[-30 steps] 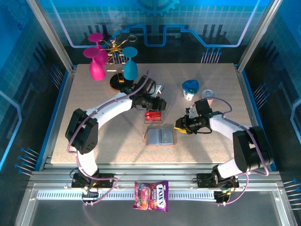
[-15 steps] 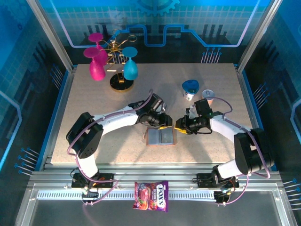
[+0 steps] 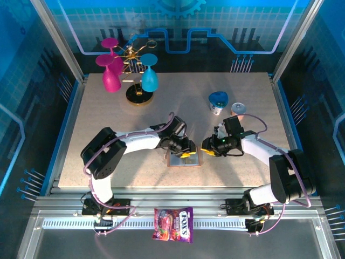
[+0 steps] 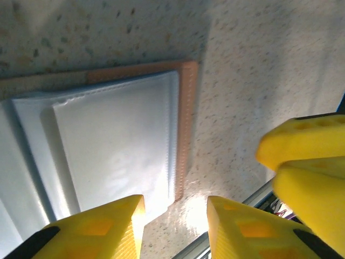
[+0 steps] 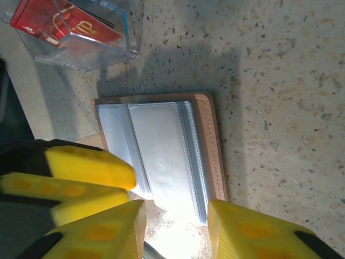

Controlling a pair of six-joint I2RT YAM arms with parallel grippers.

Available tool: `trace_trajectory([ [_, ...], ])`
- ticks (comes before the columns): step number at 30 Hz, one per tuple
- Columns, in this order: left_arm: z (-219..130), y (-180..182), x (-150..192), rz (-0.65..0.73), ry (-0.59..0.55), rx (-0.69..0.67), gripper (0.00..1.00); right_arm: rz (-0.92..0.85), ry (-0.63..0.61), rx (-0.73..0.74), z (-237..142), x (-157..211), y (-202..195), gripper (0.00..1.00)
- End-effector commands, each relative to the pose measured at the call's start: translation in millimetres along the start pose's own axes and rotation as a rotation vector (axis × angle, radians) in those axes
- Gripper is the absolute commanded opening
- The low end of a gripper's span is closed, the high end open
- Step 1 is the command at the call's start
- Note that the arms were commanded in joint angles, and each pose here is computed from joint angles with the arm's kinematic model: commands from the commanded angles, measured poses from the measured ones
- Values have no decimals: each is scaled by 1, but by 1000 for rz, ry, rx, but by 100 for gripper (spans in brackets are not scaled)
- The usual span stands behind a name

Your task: Take the credit cards out of the card holder

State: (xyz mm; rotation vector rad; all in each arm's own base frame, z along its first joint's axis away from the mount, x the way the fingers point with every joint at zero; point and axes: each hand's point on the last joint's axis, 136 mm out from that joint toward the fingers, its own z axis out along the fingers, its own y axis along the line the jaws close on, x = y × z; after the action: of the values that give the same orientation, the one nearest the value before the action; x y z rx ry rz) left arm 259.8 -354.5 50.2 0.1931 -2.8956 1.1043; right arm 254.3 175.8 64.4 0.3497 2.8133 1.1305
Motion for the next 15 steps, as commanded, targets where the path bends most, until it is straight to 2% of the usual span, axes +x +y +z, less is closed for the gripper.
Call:
trace_trajectory([
  [1, 9, 4, 9, -26, 48, 9, 36, -8, 0, -4, 0, 3, 4, 37],
  [15, 6, 29, 14, -26, 48, -101, 36, -14, 21, -1, 7, 7, 7, 37],
])
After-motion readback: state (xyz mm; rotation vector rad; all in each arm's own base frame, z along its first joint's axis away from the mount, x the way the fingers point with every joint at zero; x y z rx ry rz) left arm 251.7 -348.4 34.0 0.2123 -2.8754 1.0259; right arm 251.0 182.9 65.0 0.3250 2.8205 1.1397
